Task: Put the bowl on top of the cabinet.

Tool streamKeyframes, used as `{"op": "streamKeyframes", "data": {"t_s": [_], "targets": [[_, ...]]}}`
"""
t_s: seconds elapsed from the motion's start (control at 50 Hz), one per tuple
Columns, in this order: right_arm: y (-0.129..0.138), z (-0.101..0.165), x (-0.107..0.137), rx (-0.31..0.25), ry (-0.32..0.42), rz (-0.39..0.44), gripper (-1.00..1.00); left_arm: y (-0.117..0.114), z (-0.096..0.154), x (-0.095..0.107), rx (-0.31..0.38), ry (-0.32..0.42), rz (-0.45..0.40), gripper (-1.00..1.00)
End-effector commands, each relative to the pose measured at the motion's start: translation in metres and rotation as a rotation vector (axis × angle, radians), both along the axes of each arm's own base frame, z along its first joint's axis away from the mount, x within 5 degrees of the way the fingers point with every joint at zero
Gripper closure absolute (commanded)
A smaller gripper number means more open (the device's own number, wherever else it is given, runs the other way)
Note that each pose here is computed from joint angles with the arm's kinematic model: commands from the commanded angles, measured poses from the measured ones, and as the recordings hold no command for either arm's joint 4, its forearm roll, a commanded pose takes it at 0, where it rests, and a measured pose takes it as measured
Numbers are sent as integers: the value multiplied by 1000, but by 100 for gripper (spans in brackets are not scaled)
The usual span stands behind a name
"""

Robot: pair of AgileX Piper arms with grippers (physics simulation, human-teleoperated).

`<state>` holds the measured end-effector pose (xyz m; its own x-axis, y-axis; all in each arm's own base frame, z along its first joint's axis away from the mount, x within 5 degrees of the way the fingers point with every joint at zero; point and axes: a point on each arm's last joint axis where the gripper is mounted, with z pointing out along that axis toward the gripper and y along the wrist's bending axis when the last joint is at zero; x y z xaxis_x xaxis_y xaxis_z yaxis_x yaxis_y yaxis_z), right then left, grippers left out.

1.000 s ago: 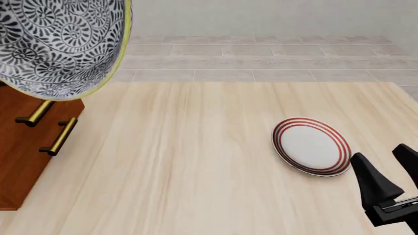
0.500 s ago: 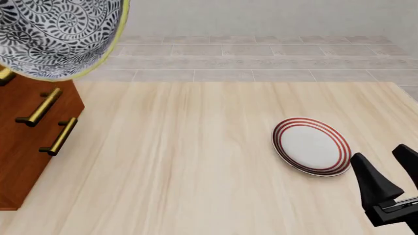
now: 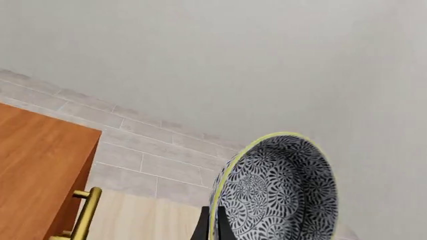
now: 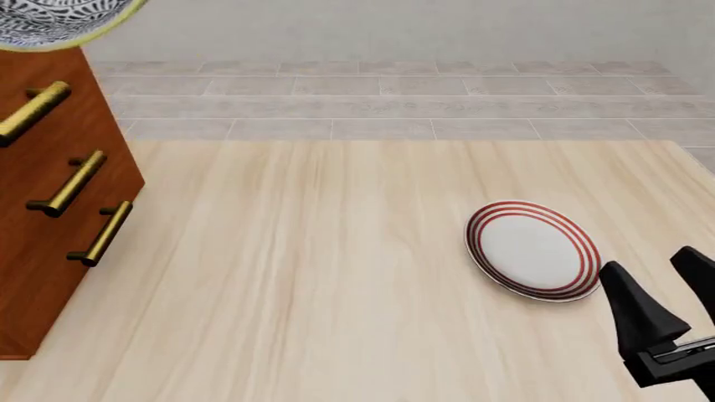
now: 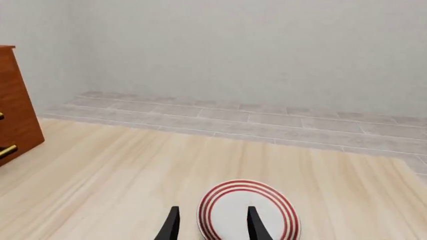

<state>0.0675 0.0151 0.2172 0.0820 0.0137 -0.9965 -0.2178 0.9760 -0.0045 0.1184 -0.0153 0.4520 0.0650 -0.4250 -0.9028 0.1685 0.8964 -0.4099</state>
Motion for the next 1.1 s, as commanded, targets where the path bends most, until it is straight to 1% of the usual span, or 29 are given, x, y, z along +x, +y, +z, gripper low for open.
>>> {"op": "streamKeyframes", "data": {"t_s": [0.02,0.04,0.06,0.1,0.12,0.18,0.22,0.26,0.36,0.38,0.4,0.44,0.48,0.54,0.6,0.64,0.68,0.78,0.84,0.88,0.9,0.96,0.98,1.1], "targets": [[0,0,0,0,0,0,-100,9,30,4,34,30,83,100],[0,0,0,0,0,0,-100,10,33,4,48,26,90,100],[0,0,0,0,0,0,-100,11,34,4,37,26,93,100],[0,0,0,0,0,0,-100,13,36,8,35,49,116,100],[0,0,0,0,0,0,-100,13,36,8,35,49,116,100],[0,0,0,0,0,0,-100,16,42,7,57,48,138,100],[0,0,0,0,0,0,-100,19,45,6,39,49,158,100],[0,0,0,0,0,0,-100,20,48,5,48,52,171,100],[0,0,0,0,0,0,-100,24,51,6,36,62,203,100],[0,0,-1,0,0,0,-100,26,52,7,21,64,212,100],[0,0,-1,0,0,0,-100,26,53,6,26,63,214,100],[0,0,-1,0,0,1,-100,28,52,4,22,64,229,100],[0,0,-1,0,0,1,-100,29,50,4,32,69,238,100],[0,0,-1,0,0,0,-100,34,48,8,-7,82,275,100],[0,0,-1,0,0,0,-100,37,46,9,-21,87,292,100],[0,0,-1,0,0,1,-100,39,42,13,-49,98,305,100],[0,0,-1,0,0,1,-100,42,44,13,-47,89,324,100],[0,0,-1,0,0,1,-100,44,45,14,-55,92,340,100],[0,0,-1,0,0,1,-100,47,46,16,-53,101,354,100],[0,0,-1,0,0,0,-100,49,46,18,-35,115,365,100],[0,0,-1,0,0,0,-100,49,45,18,-45,117,367,100],[0,0,-1,0,0,0,-100,52,44,20,-39,124,383,100],[0,0,-1,0,0,1,-100,54,43,21,-47,127,394,100],[0,0,-1,0,0,0,-100,61,43,22,-48,119,435,100]]}}
